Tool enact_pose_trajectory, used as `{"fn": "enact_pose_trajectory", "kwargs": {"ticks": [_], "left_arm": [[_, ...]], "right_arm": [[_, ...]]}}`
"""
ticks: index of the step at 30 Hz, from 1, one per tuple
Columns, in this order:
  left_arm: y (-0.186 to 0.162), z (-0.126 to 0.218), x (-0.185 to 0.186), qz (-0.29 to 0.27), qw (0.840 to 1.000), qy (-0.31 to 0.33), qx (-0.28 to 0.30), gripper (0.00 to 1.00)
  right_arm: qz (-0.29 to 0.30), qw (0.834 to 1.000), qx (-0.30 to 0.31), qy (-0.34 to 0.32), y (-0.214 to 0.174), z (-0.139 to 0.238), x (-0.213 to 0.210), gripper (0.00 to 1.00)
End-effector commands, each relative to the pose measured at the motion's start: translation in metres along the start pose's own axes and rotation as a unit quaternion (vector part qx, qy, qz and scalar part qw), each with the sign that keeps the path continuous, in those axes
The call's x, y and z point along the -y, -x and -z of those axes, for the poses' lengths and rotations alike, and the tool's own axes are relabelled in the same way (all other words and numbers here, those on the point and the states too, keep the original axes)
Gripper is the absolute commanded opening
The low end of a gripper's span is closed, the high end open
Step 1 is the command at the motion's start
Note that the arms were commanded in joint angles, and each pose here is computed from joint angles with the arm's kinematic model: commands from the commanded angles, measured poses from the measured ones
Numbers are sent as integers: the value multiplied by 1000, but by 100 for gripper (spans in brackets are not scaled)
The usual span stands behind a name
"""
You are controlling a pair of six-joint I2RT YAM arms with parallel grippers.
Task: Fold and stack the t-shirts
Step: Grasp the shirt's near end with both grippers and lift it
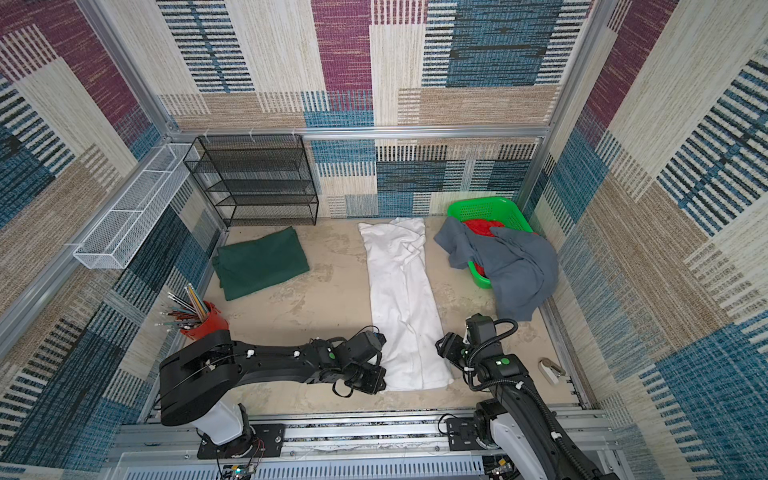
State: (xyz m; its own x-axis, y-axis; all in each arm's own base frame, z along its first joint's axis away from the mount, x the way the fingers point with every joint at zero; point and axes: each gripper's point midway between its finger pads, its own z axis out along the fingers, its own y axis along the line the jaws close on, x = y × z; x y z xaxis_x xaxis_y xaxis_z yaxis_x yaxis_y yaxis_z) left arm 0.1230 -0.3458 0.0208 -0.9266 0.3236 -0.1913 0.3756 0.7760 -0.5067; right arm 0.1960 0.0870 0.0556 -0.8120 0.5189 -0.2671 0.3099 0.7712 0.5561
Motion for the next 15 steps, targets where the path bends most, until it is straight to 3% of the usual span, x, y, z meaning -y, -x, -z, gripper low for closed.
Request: {"fn": "enact_pose_trajectory", "kwargs": {"ticks": [1, 15], "left_arm": [[1, 8, -22, 33, 999, 28, 18, 2], [4, 42, -28, 51, 997, 11, 64, 1]], "right_arm": [[3, 1000, 4, 2, 0, 4, -6, 66], [72, 996, -33, -37, -28, 1, -49, 73]]}}
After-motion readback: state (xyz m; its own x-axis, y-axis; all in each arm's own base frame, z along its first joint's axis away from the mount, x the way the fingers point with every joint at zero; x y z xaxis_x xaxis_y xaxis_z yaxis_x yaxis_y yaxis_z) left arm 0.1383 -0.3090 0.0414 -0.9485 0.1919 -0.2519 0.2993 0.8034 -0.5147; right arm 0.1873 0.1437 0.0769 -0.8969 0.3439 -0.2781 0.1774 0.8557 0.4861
